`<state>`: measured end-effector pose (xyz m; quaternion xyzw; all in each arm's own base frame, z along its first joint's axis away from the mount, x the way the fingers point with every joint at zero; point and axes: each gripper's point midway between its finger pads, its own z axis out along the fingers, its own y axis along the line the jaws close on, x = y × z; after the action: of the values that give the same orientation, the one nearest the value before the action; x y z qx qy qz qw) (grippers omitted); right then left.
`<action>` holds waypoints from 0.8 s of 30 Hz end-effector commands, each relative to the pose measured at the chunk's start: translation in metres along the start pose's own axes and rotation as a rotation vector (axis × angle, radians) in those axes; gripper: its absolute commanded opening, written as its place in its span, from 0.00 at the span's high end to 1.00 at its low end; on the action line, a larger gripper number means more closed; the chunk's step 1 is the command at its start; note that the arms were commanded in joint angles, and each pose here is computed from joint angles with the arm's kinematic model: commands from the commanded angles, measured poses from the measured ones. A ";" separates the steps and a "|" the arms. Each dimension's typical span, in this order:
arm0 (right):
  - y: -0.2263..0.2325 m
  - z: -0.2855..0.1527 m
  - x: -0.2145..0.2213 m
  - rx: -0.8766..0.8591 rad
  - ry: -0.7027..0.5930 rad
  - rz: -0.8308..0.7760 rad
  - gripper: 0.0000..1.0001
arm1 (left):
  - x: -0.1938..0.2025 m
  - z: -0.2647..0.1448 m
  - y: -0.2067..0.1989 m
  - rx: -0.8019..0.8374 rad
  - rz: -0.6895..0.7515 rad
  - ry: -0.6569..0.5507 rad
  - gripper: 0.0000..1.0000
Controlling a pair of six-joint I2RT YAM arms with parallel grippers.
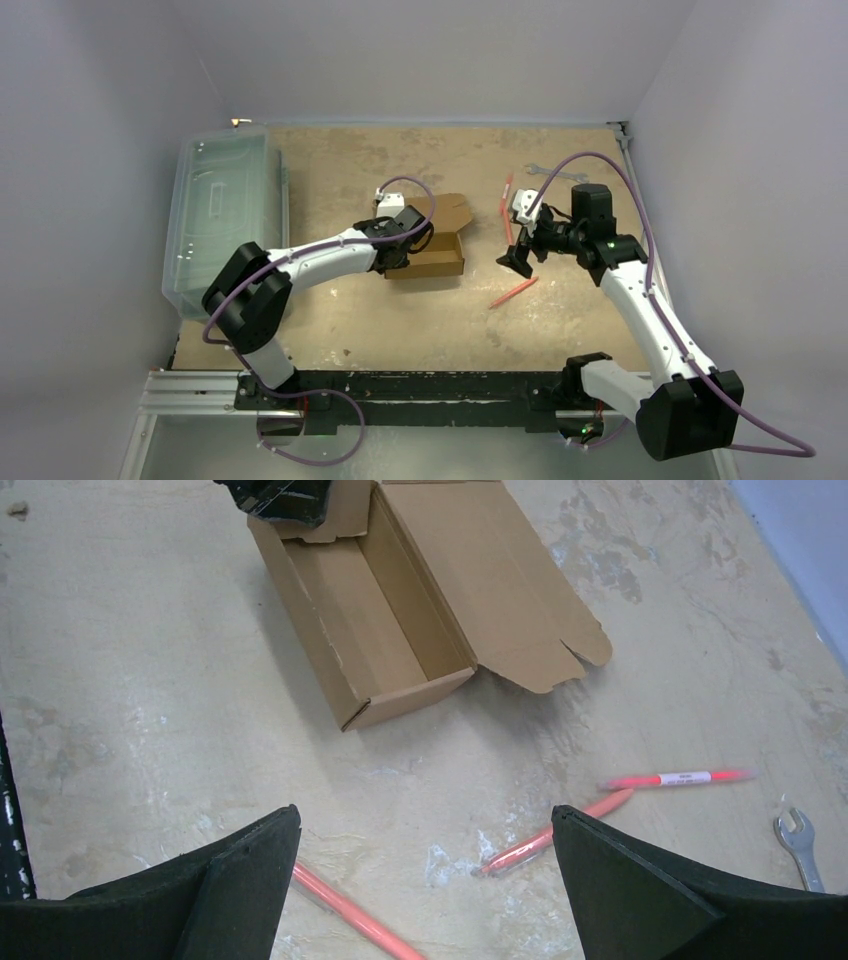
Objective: Fold the paper box
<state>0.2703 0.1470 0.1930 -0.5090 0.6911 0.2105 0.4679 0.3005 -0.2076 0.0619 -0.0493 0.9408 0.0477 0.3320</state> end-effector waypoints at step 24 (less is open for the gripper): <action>0.005 0.029 0.004 -0.070 -0.032 0.147 0.01 | 0.008 0.016 0.006 0.039 -0.076 -0.046 1.00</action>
<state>0.2678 0.1590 0.1709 -0.5124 0.6967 0.2535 0.4332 0.3096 -0.2079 0.0499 -0.0573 0.9383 0.0327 0.3393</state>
